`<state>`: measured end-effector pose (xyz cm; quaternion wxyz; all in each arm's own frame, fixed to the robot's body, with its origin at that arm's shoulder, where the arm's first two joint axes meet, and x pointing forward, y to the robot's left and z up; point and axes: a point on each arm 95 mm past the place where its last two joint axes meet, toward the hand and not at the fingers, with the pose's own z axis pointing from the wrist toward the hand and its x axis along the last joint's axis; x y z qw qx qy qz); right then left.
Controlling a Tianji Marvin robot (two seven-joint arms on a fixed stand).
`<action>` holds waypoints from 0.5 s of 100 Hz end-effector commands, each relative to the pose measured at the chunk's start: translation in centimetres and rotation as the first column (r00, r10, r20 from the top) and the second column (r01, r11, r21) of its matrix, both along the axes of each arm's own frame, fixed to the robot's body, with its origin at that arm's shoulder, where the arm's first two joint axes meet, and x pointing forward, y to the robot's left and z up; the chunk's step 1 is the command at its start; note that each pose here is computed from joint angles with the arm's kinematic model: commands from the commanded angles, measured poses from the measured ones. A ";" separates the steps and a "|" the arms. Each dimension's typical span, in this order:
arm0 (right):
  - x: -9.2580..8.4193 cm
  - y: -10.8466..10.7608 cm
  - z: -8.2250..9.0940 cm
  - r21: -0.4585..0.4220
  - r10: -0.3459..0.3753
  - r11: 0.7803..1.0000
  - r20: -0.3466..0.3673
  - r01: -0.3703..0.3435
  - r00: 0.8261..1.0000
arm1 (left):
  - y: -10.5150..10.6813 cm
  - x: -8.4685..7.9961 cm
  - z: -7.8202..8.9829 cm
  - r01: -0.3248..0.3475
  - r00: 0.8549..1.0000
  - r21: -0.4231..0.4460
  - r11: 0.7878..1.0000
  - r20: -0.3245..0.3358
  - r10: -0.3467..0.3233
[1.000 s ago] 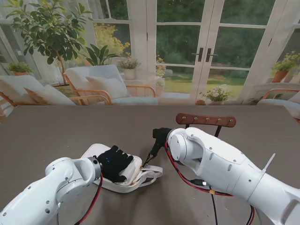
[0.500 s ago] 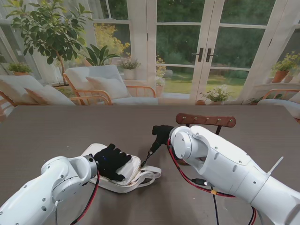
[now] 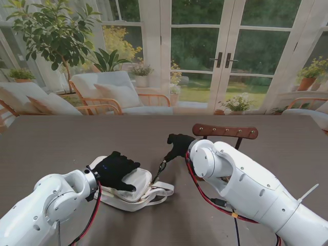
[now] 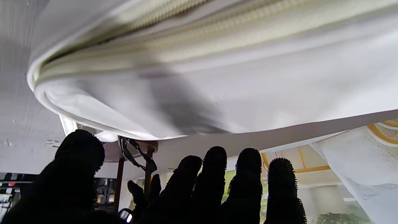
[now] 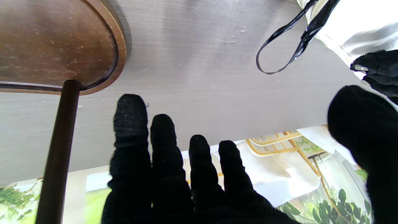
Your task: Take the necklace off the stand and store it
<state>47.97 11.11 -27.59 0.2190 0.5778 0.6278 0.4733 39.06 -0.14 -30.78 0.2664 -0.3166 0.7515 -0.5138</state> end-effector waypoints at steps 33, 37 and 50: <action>-1.8 -0.2 -0.6 0.188 -0.117 0.977 0.074 0.102 0.990 | 0.8 0.7 0.9 -0.075 0.997 -0.225 0.971 0.001 0.077; -1.9 -0.3 -0.6 0.208 -0.134 0.971 0.087 0.114 0.987 | 1.0 0.7 1.1 -0.086 0.996 -0.247 0.965 0.002 0.089; -2.6 -0.6 -0.6 0.282 -0.189 0.947 0.113 0.151 0.975 | 1.4 0.6 1.5 -0.112 0.993 -0.315 0.942 -0.005 0.116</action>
